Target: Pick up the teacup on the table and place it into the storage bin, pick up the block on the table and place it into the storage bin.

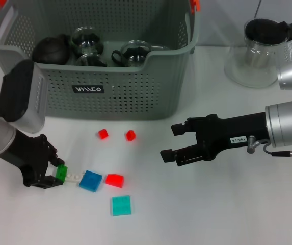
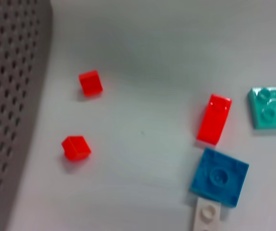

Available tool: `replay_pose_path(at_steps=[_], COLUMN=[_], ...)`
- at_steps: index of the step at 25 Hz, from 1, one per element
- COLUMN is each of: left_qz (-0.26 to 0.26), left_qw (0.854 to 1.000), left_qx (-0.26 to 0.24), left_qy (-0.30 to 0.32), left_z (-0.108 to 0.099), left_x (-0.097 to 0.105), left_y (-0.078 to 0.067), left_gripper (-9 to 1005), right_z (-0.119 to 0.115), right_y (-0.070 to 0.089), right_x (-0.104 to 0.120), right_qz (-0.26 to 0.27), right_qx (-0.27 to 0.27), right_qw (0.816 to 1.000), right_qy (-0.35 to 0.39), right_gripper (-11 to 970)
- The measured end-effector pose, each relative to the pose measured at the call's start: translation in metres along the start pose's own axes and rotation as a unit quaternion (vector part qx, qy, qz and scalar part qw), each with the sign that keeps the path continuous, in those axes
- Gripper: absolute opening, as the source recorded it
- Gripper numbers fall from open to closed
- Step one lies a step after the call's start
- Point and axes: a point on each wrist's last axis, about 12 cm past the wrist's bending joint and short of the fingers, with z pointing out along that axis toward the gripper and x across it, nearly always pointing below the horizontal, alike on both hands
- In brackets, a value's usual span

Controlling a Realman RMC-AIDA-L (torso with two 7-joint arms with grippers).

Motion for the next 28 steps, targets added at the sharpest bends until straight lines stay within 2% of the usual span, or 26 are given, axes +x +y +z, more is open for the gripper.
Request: replay_pose_path(at_steps=[3, 7, 10, 11, 15, 17, 22, 28], left_qz=[-0.022, -0.071, -0.097, -0.105, -0.148, -0.172, -0.218, -0.259], left_qw=[0.999, 0.987, 0.958, 0.943, 0.894, 0.874, 0.846, 0.841], left_qx=[0.0, -0.002, -0.021, -0.034, -0.075, -0.096, -0.152, -0.21], left_qy=[-0.027, -0.144, -0.27, -0.313, -0.416, -0.445, -0.462, -0.425], left_z=[-0.008, -0.041, -0.071, -0.08, -0.101, -0.108, -0.116, -0.108], left_x=[0.001, 0.006, 0.011, 0.011, 0.004, -0.005, -0.027, -0.057], left_y=[0.001, 0.0, 0.0, 0.0, 0.01, 0.021, 0.054, 0.087], left_gripper=[412, 412, 413, 413, 413, 413, 423, 491], right_z=[-0.001, -0.003, -0.004, -0.004, -0.005, -0.005, -0.005, -0.005], right_y=[0.0, -0.001, -0.001, -0.001, -0.001, -0.001, 0.0, 0.0], right_x=[0.001, 0.003, 0.004, 0.004, 0.006, 0.006, 0.007, 0.009], right_qz=[0.0, 0.002, 0.003, 0.003, 0.003, 0.004, 0.004, 0.005], right_qx=[0.001, 0.003, 0.004, 0.004, 0.004, 0.003, 0.002, 0.001], right_qw=[1.0, 1.0, 1.0, 1.0, 1.0, 1.0, 1.0, 1.0], right_qy=[0.0, 0.001, 0.001, 0.001, 0.003, 0.004, 0.005, 0.007], right_gripper=[946, 946, 947, 947, 947, 946, 946, 946])
